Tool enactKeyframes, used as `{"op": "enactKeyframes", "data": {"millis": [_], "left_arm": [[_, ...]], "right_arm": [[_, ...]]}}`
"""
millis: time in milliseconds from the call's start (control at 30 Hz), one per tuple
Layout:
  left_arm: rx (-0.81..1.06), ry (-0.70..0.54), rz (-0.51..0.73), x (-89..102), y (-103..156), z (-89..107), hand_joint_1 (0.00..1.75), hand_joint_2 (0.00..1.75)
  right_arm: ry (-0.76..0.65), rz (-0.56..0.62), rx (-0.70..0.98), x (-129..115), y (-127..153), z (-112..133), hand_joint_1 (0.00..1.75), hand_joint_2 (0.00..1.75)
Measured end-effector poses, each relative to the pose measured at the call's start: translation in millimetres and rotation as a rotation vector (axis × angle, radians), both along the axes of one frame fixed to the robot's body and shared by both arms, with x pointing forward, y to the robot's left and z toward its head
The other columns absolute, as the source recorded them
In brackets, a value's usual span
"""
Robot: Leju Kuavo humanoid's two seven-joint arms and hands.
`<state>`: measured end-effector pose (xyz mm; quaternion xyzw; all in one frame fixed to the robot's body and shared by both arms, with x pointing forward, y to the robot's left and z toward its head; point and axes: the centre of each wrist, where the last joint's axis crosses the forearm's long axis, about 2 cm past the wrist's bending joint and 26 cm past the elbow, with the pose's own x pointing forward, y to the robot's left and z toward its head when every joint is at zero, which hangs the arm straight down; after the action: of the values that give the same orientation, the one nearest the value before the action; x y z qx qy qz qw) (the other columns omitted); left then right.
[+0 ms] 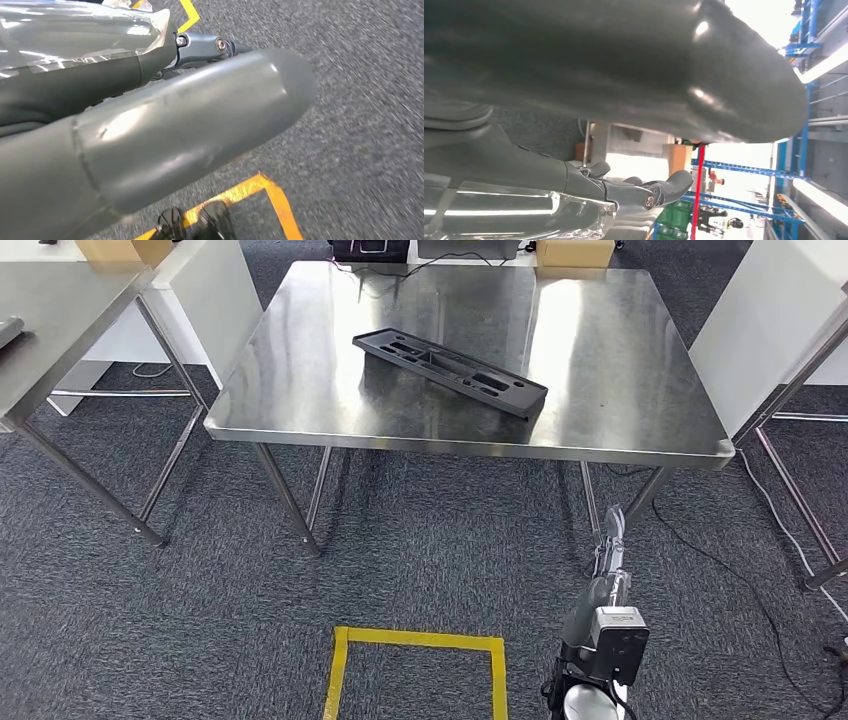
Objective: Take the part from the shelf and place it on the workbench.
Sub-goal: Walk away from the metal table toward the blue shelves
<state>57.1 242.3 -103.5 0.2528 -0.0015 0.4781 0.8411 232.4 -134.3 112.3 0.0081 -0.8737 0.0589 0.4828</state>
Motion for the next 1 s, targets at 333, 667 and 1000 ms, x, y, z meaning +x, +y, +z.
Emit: {"op": "enactKeyframes", "data": {"millis": [333, 667, 1000], "left_arm": [[-0.001, -0.028, -0.019, 2.6, 2.6, -0.2, 0.00, 0.00], [-0.002, -0.042, -0.025, 2.7, 5.9, -0.6, 0.00, 0.00], [-0.003, -0.045, -0.040, 0.4, 6.5, -1.1, 0.00, 0.00]], "right_arm": [[0.009, -0.011, -0.003, -0.5, -1.3, -4.1, 0.00, 0.00], [0.017, -0.043, -0.014, -1.7, -11.5, -9.8, 0.00, 0.00], [0.012, -0.049, -0.012, -0.8, -13.0, -9.3, 0.00, 0.00]]}}
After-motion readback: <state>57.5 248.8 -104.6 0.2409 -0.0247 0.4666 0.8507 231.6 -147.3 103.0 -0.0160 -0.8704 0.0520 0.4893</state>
